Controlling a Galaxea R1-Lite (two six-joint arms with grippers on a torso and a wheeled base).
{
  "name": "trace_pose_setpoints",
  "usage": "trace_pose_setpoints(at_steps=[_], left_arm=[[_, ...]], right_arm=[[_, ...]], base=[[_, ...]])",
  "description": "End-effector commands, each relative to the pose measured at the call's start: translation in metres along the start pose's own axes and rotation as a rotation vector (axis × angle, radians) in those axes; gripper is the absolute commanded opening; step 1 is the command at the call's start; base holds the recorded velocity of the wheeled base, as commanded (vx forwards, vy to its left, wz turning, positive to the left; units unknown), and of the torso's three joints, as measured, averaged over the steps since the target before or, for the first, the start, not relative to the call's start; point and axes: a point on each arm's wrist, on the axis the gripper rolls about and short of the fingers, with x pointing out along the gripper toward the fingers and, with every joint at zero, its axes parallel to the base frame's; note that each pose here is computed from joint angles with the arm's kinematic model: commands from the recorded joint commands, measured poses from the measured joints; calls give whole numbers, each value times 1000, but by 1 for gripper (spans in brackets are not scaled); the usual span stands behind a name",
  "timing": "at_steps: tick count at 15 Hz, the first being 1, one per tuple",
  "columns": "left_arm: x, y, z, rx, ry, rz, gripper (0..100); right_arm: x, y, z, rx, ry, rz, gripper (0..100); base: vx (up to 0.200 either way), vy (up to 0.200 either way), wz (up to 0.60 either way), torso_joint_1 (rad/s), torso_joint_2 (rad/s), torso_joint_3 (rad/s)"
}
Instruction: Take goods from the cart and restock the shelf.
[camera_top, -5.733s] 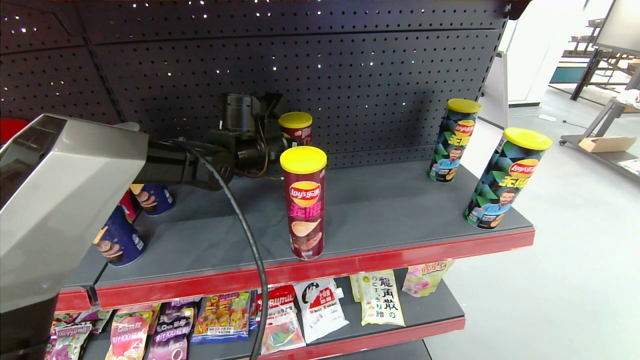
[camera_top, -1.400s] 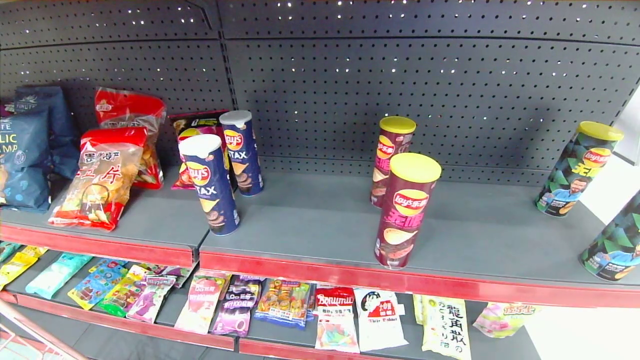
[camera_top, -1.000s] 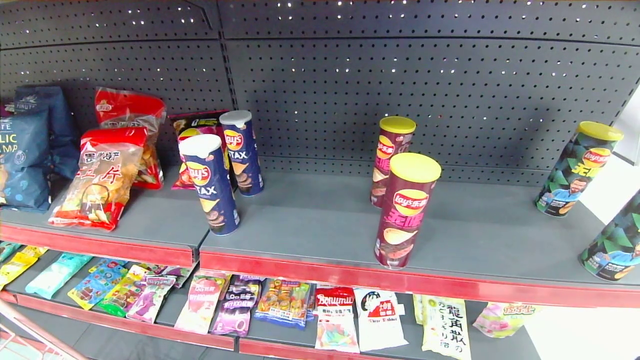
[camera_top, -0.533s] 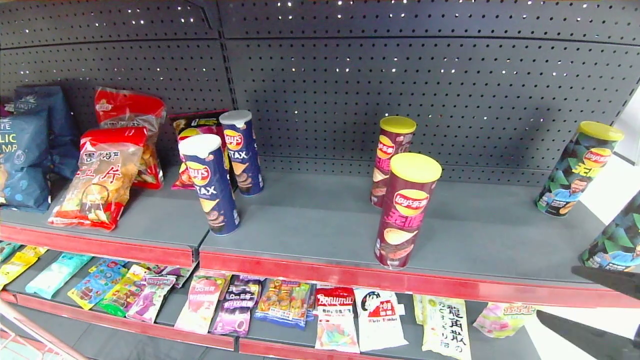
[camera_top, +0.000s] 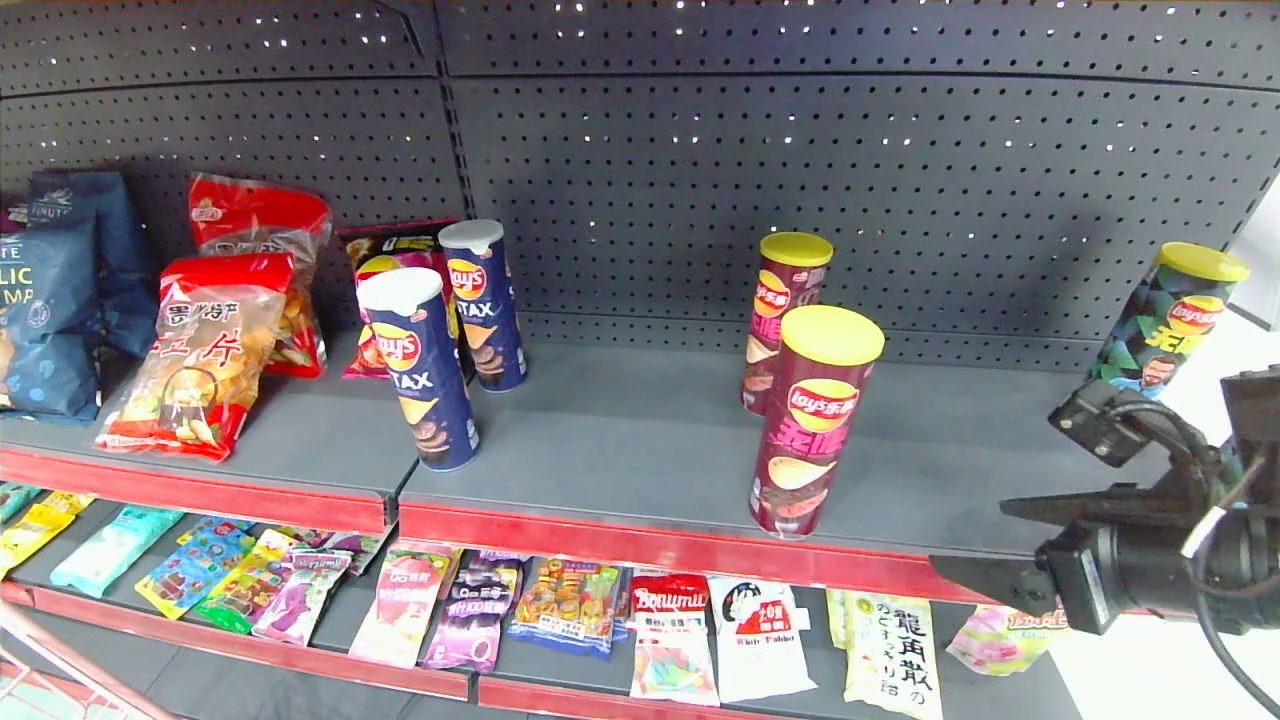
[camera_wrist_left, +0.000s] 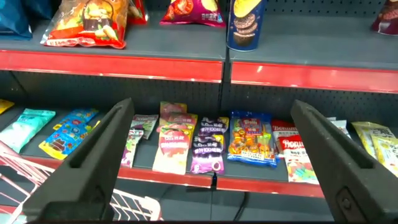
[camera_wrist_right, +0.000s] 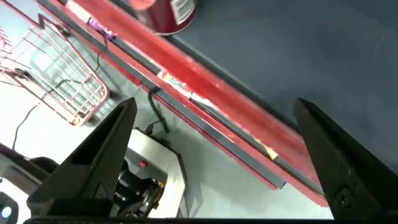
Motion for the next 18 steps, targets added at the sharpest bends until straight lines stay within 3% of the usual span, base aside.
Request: trace_pose_setpoints(at_steps=[1, 7, 10, 18], left_arm=[[0, 0, 0, -2, 0, 1, 100], [0, 0, 0, 0, 0, -1, 100], [0, 0, 0, 0, 0, 1, 100], [0, 0, 0, -2, 0, -1, 100]], right_arm=[[29, -8, 8, 15, 67, 11, 100], [65, -20, 25, 21, 119, -52, 100], [81, -5, 34, 27, 132, -79, 100], [100, -9, 43, 19, 146, -136, 100]], base=[[0, 0, 0, 0, 0, 0], [0, 0, 0, 0, 0, 0], [0, 0, 0, 0, 0, 0], [0, 0, 0, 0, 0, 0]])
